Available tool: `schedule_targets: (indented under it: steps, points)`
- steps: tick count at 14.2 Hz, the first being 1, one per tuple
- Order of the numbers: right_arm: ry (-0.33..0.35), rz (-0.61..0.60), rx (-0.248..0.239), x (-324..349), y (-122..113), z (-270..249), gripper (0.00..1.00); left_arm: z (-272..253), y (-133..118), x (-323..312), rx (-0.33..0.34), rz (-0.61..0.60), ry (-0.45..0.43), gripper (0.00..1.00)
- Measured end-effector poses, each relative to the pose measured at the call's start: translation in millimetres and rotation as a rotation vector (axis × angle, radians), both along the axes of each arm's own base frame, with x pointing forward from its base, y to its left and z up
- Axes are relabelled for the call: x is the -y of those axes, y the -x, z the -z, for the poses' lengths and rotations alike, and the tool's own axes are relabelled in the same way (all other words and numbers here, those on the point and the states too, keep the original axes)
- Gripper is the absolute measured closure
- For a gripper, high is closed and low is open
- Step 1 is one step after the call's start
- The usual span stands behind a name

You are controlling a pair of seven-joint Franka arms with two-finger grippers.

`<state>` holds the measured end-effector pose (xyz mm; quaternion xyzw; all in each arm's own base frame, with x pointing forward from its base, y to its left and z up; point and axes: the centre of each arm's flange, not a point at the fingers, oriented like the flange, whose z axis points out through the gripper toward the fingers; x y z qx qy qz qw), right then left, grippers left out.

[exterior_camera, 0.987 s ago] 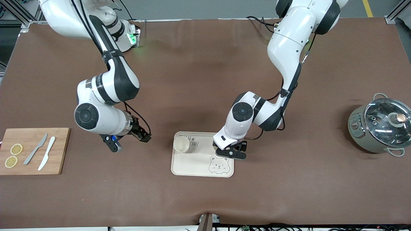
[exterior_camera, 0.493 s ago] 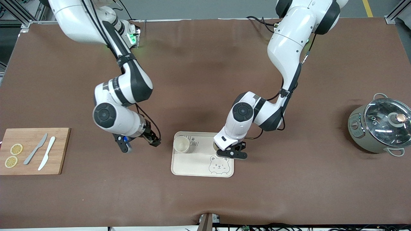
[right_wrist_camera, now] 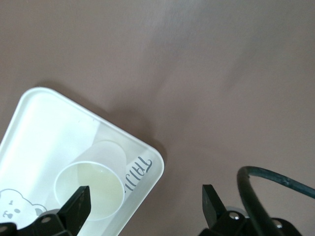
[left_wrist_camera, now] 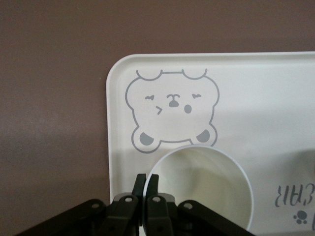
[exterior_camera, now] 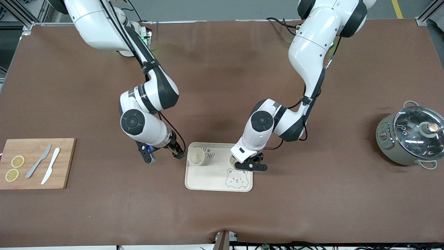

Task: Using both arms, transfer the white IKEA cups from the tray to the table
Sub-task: 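Close the left gripper on the cup while the right gripper approaches the other cup, then lift the cup with the left gripper while the right gripper grasps the other cup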

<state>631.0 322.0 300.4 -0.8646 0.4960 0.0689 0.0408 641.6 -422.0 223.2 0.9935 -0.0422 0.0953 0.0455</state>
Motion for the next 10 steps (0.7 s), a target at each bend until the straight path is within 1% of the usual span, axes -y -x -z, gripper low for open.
schedule_targets:
  steps: [2,4,6,7,9,10]
  points:
    - [0.001,-0.002,0.002,-10,4,9,0.0,-3,-1,1,0.001,-0.002,0.002,0.96]
    - [-0.009,0.007,0.029,-14,1,10,0.0,-12,0,-2,-0.022,-0.007,-0.011,0.96]
    - [-0.016,0.028,0.046,-16,-1,13,0.0,-33,0,-9,-0.048,-0.016,-0.031,0.96]
    - [-0.016,0.034,0.046,-17,-1,17,0.01,-47,1,-14,-0.052,-0.022,-0.035,0.96]
    - [-0.016,0.043,0.051,-18,-1,25,0.09,-73,7,-29,-0.057,-0.031,-0.04,0.96]
    - [-0.019,0.044,0.06,-20,-2,29,0.09,-85,12,-41,-0.06,-0.029,-0.045,0.96]
